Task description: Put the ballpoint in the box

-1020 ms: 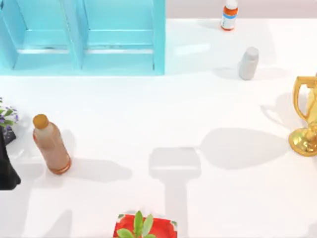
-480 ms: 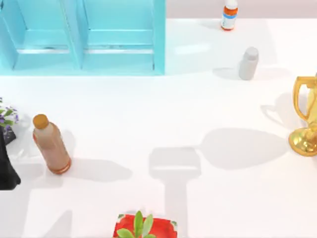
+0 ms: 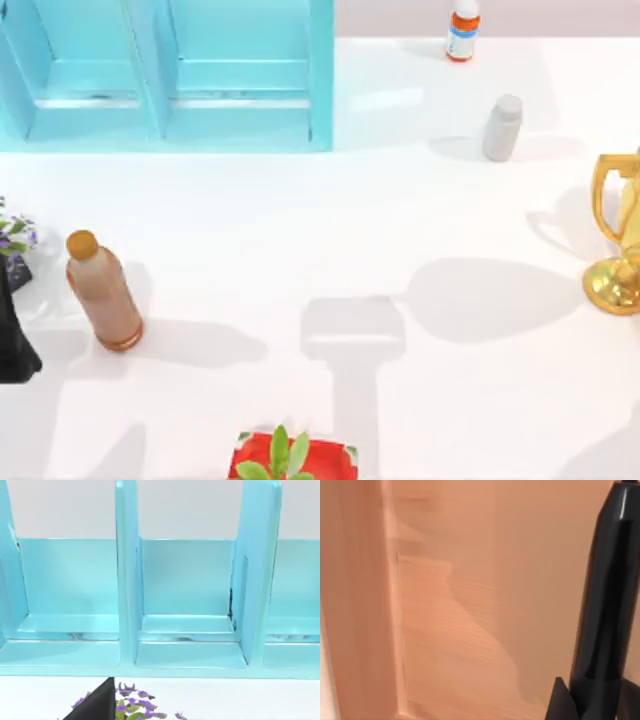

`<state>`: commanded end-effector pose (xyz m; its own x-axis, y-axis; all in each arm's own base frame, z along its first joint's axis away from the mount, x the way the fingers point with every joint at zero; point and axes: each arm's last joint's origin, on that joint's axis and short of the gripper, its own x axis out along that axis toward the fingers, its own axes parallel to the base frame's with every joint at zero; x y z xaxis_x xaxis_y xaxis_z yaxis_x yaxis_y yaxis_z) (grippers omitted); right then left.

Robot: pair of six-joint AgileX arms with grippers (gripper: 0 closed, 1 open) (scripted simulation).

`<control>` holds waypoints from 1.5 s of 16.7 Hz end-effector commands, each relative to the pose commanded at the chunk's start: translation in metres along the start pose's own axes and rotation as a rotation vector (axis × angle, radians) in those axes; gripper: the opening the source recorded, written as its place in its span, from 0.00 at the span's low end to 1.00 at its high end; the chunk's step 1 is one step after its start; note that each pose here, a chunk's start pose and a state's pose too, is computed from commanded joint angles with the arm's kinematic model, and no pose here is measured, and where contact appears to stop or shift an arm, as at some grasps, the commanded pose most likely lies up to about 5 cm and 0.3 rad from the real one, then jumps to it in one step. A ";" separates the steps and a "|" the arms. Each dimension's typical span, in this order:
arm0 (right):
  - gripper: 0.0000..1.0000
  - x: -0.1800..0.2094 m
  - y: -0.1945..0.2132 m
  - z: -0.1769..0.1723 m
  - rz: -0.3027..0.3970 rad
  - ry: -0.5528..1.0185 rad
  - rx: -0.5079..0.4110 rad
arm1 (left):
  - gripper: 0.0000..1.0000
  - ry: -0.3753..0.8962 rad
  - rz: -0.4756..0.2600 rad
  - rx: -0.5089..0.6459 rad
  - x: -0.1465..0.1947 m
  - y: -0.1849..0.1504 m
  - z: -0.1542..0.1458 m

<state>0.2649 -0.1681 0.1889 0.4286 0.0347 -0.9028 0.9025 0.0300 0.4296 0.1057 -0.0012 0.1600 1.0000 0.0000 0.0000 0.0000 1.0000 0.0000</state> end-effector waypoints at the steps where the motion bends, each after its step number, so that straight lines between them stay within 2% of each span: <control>1: 0.00 0.005 -0.002 0.000 0.004 -0.005 0.002 | 1.00 0.000 0.000 0.000 0.000 0.000 0.000; 5: 0.00 0.009 -0.021 0.012 0.010 -0.044 0.025 | 1.00 0.000 0.000 0.000 0.000 0.000 0.000; 10: 0.00 0.009 -0.023 0.015 0.010 -0.049 0.029 | 1.00 0.000 0.000 0.000 0.000 0.000 0.000; 23: 0.98 0.009 -0.023 0.015 0.010 -0.049 0.029 | 1.00 0.000 0.000 0.000 0.000 0.000 0.000; 25: 1.00 0.009 -0.023 0.015 0.010 -0.049 0.029 | 1.00 0.000 0.000 0.000 0.000 0.000 0.000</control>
<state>0.2485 -0.1831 0.1711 0.4383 -0.0144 -0.8987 0.8988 0.0011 0.4384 0.1057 -0.0012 0.1600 1.0000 0.0000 0.0000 0.0000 1.0000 0.0000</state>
